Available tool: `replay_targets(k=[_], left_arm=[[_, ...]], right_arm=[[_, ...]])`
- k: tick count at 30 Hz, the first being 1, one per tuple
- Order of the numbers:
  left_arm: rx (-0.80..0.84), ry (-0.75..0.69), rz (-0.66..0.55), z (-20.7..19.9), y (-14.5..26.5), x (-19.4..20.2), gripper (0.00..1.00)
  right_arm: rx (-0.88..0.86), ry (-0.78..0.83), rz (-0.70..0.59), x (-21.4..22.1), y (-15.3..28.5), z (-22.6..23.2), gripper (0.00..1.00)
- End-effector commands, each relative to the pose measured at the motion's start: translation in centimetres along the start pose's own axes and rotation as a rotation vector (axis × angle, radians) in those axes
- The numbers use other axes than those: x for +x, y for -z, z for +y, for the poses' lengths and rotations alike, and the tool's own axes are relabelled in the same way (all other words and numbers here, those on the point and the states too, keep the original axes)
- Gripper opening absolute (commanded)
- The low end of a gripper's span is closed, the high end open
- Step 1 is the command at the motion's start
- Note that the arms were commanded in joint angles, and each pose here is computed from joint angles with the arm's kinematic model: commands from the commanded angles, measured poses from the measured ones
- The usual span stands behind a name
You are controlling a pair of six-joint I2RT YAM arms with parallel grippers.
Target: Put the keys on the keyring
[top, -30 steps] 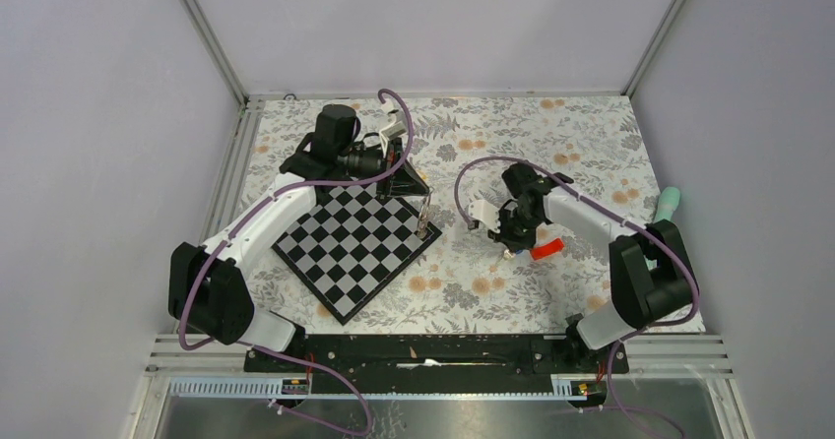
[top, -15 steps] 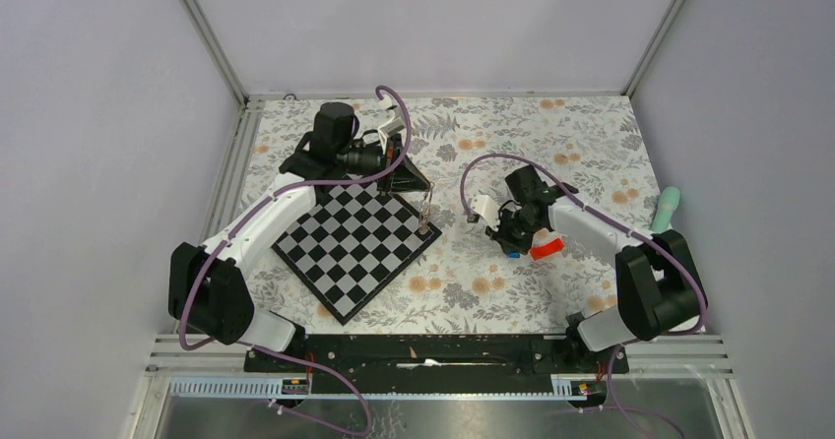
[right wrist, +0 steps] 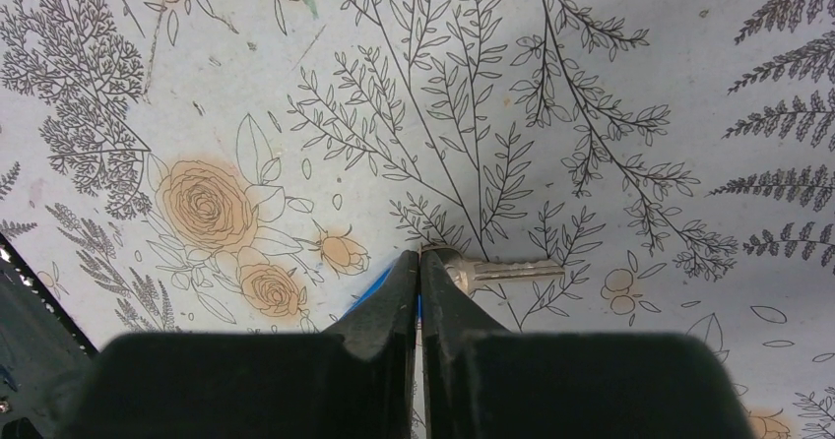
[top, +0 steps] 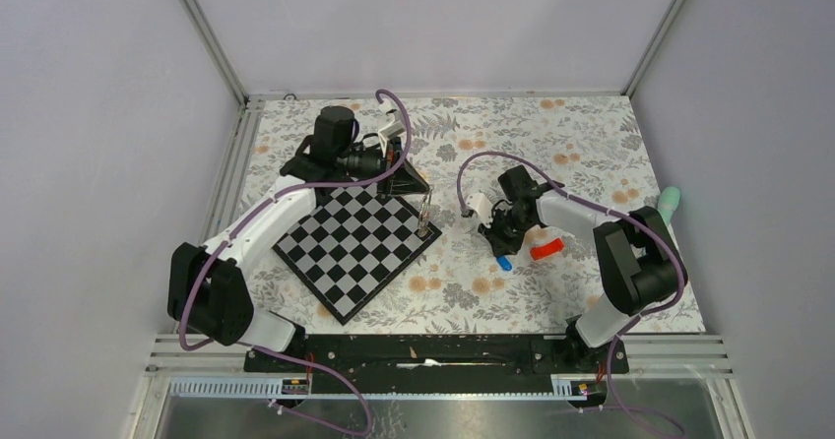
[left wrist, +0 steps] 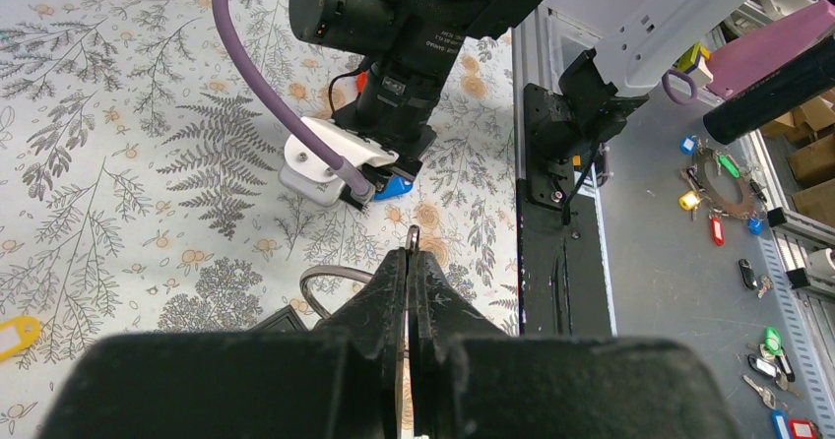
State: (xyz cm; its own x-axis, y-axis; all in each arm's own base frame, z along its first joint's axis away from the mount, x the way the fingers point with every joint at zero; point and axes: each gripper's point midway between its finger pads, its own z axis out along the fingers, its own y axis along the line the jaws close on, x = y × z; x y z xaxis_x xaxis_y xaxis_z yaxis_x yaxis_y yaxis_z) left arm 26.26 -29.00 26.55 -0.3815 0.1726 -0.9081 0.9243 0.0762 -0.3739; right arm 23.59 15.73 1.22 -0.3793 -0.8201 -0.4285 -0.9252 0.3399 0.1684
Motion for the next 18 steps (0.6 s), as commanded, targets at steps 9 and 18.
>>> replay_targets(k=[9, 18], left_arm=[[0.008, -0.079, -0.041, -0.9, 0.6, -1.6, 0.00], [-0.006, -0.081, -0.043, -0.5, 0.5, -1.3, 0.00]], right_arm=[[-0.024, 0.037, -0.030, -1.1, -0.2, -0.1, 0.02], [-0.005, 0.085, -0.111, -3.2, 2.3, 0.3, 0.00]])
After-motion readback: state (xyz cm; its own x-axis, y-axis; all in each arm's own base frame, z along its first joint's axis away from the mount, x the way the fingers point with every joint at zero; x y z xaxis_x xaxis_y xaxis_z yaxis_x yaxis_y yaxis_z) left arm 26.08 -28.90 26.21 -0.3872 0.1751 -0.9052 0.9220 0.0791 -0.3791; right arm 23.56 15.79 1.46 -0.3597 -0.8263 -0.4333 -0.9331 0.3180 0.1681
